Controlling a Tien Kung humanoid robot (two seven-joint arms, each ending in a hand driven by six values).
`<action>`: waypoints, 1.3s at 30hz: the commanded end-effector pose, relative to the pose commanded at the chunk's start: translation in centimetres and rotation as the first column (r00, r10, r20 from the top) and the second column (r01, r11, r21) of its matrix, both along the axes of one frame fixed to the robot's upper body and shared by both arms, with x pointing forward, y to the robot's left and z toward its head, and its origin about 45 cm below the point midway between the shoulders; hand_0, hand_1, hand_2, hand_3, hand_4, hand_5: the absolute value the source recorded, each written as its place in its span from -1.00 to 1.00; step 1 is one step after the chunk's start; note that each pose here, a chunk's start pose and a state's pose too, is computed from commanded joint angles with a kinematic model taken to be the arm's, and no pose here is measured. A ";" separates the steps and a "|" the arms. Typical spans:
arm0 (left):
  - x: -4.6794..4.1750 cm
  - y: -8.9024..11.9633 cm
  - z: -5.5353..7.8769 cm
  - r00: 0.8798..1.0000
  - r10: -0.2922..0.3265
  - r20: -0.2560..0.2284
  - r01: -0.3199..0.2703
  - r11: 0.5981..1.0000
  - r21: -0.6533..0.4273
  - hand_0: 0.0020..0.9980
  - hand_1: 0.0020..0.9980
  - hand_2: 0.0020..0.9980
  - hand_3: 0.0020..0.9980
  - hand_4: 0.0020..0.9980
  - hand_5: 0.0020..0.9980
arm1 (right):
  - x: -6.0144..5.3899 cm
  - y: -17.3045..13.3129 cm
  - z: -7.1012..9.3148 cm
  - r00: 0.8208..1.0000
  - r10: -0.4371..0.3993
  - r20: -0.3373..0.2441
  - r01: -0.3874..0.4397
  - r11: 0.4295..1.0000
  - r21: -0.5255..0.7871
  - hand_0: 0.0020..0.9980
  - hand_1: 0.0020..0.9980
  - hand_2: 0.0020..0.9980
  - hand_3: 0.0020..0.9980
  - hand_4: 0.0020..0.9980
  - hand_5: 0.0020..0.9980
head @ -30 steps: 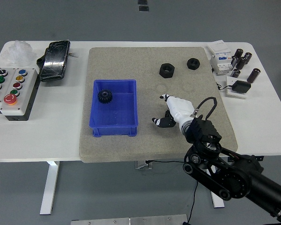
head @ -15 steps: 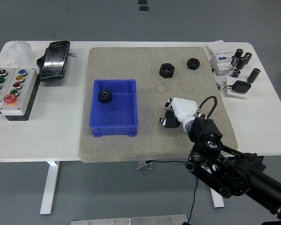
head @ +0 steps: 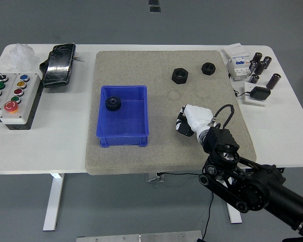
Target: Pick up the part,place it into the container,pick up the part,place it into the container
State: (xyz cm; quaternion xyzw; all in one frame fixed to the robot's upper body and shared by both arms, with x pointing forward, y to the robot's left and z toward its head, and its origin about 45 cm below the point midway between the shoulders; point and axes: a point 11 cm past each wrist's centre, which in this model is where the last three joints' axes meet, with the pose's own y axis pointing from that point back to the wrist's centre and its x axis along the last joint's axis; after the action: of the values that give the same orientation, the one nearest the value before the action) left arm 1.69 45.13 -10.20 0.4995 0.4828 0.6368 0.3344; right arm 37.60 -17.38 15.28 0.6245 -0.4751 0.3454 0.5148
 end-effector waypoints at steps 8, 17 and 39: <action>0.07 0.0 0.0 1.000 0.001 0.001 -0.001 1.000 0.001 0.24 0.03 0.10 0.28 0.24 -0.20 | 0.6 1.4 1.7 0.995 0.027 0.094 -0.029 0.999 0.024 -0.38 -0.07 -0.24 -0.12 -0.95 -0.89; 0.06 0.1 0.1 1.000 0.002 -0.002 -0.002 1.000 0.002 0.23 0.03 0.10 0.28 0.25 -0.19 | 0.1 9.0 4.9 0.949 0.224 0.220 -0.260 0.954 0.149 -0.38 -0.07 -0.25 -0.15 -0.96 -0.93; -0.08 0.2 0.1 1.000 0.001 -0.007 -0.001 1.000 0.003 0.24 0.03 0.11 0.29 0.26 -0.14 | -0.3 11.6 5.0 0.922 0.305 0.238 -0.323 0.946 0.040 0.54 0.69 0.74 0.67 0.37 -0.22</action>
State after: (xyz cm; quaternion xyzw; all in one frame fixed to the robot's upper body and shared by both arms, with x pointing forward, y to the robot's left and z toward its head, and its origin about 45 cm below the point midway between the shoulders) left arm 1.61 45.34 -10.11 0.5023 0.4831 0.6359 0.3316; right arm 37.31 -5.80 20.28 0.6682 -0.4379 0.4742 0.3699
